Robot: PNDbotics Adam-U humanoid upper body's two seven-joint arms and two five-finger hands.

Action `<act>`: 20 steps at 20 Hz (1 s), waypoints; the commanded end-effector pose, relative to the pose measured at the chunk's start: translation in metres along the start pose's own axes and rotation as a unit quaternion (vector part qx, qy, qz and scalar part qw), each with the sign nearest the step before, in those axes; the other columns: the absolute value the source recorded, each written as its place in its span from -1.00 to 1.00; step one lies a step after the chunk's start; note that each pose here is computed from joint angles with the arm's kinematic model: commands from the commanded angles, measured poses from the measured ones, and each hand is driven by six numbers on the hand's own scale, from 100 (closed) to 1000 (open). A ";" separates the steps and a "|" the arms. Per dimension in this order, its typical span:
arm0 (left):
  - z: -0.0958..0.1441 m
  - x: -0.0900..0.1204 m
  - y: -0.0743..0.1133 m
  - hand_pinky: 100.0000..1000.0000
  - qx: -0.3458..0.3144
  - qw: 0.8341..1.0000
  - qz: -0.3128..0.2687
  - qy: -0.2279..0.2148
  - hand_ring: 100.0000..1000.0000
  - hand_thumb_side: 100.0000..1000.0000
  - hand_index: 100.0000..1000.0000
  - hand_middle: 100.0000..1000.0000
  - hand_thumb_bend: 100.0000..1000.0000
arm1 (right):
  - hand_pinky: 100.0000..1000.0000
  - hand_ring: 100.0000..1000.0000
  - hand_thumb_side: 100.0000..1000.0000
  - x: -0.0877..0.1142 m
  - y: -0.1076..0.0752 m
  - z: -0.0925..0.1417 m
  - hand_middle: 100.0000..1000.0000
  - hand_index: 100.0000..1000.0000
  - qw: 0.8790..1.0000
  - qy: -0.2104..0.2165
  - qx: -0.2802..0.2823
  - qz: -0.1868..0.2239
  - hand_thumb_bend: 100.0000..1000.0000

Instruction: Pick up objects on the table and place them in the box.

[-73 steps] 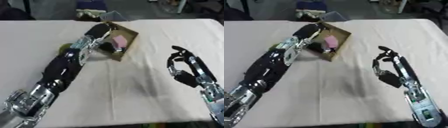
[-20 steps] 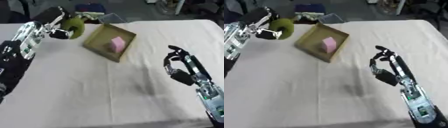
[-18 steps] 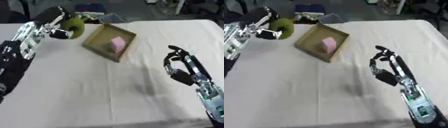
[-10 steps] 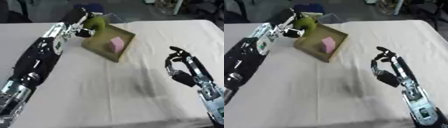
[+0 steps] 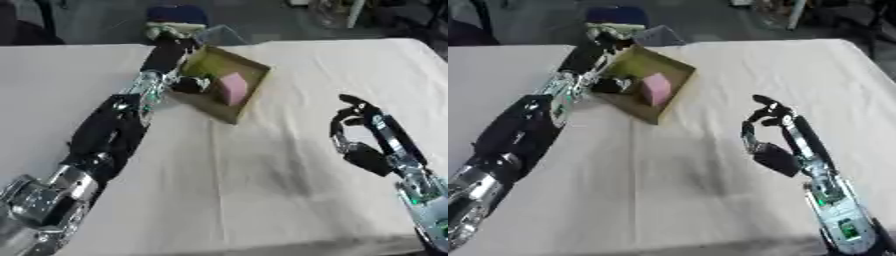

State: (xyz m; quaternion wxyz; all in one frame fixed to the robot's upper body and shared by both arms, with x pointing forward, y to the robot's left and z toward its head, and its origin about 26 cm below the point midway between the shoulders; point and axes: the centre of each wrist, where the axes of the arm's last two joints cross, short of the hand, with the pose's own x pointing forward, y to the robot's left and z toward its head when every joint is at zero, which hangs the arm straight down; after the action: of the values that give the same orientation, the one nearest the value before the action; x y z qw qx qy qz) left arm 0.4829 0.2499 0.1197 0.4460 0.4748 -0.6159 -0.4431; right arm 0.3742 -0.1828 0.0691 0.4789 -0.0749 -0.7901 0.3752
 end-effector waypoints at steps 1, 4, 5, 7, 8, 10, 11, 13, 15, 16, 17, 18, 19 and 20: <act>-0.003 -0.007 0.039 0.47 0.061 0.997 0.031 -0.021 0.36 0.63 0.76 0.48 0.30 | 0.47 0.62 -0.17 0.004 -0.011 -0.002 0.15 0.86 1.000 -0.009 -0.008 0.010 -1.00; 0.011 -0.013 0.075 0.46 0.112 0.988 0.093 -0.050 0.30 0.47 0.68 0.37 0.03 | 0.47 0.62 -0.17 0.002 -0.013 -0.001 0.15 0.86 1.000 -0.005 -0.013 0.012 -1.00; 0.018 -0.014 0.086 0.46 0.127 0.983 0.121 -0.058 0.29 0.46 0.67 0.36 -0.02 | 0.47 0.62 -0.17 0.001 -0.014 0.000 0.15 0.86 1.000 -0.004 -0.014 0.013 -1.00; 0.040 -0.017 0.107 0.37 0.147 0.968 0.186 -0.084 0.16 0.33 0.54 0.19 -0.56 | 0.47 0.62 -0.16 -0.001 -0.015 0.002 0.15 0.86 1.000 0.000 -0.017 0.014 -1.00; 0.052 -0.021 0.115 0.34 0.156 0.959 0.218 -0.093 0.13 0.30 0.50 0.14 -0.64 | 0.47 0.62 -0.16 -0.002 -0.015 0.003 0.15 0.86 1.000 0.002 -0.017 0.014 -1.00; 0.077 -0.026 0.129 0.32 0.174 0.940 0.276 -0.100 0.10 0.29 0.47 0.12 -0.72 | 0.47 0.62 -0.16 -0.003 -0.016 0.005 0.15 0.86 1.000 0.004 -0.018 0.014 -1.00; 0.085 -0.026 0.135 0.32 0.179 0.934 0.294 -0.101 0.10 0.29 0.47 0.12 -0.72 | 0.47 0.62 -0.16 -0.003 -0.016 0.005 0.15 0.86 1.000 0.005 -0.018 0.014 -1.00; 0.111 -0.030 0.136 0.30 0.203 0.915 0.335 -0.096 0.07 0.28 0.42 0.08 -0.77 | 0.47 0.62 -0.16 -0.006 -0.018 0.008 0.15 0.86 1.000 0.010 -0.022 0.016 -1.00; 0.130 -0.030 0.139 0.30 0.218 0.904 0.357 -0.092 0.07 0.28 0.42 0.08 -0.77 | 0.47 0.62 -0.16 -0.007 -0.018 0.009 0.15 0.86 1.000 0.012 -0.023 0.017 -1.00; 0.139 -0.031 0.137 0.29 0.223 0.899 0.366 -0.087 0.06 0.28 0.41 0.06 -0.80 | 0.47 0.62 -0.16 -0.007 -0.019 0.010 0.15 0.86 0.999 0.014 -0.024 0.018 -1.00; 0.149 -0.034 0.133 0.28 0.229 0.895 0.375 -0.079 0.05 0.29 0.40 0.04 -0.81 | 0.47 0.62 -0.16 -0.009 -0.020 0.012 0.15 0.86 0.999 0.016 -0.026 0.018 -1.00; 0.157 -0.036 0.130 0.28 0.234 0.892 0.381 -0.073 0.05 0.29 0.40 0.04 -0.82 | 0.47 0.62 -0.16 -0.010 -0.020 0.013 0.15 0.86 0.999 0.018 -0.028 0.018 -1.00; 0.164 -0.038 0.127 0.27 0.235 0.890 0.385 -0.067 0.04 0.30 0.39 0.03 -0.83 | 0.47 0.62 -0.16 -0.010 -0.021 0.014 0.15 0.86 0.999 0.020 -0.029 0.019 -1.00; 0.169 -0.040 0.123 0.27 0.235 0.889 0.389 -0.061 0.03 0.31 0.39 0.02 -0.84 | 0.47 0.62 -0.16 -0.010 -0.021 0.014 0.15 0.86 0.999 0.020 -0.030 0.019 -1.00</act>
State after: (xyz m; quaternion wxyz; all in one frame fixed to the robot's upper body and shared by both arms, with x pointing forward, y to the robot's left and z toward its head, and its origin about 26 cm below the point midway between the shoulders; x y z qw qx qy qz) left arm 0.3073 0.3281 0.1832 0.4454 0.2590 -0.8492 -0.1154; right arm 0.3704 -0.2024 0.0606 0.4978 -0.0993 -0.7827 0.3603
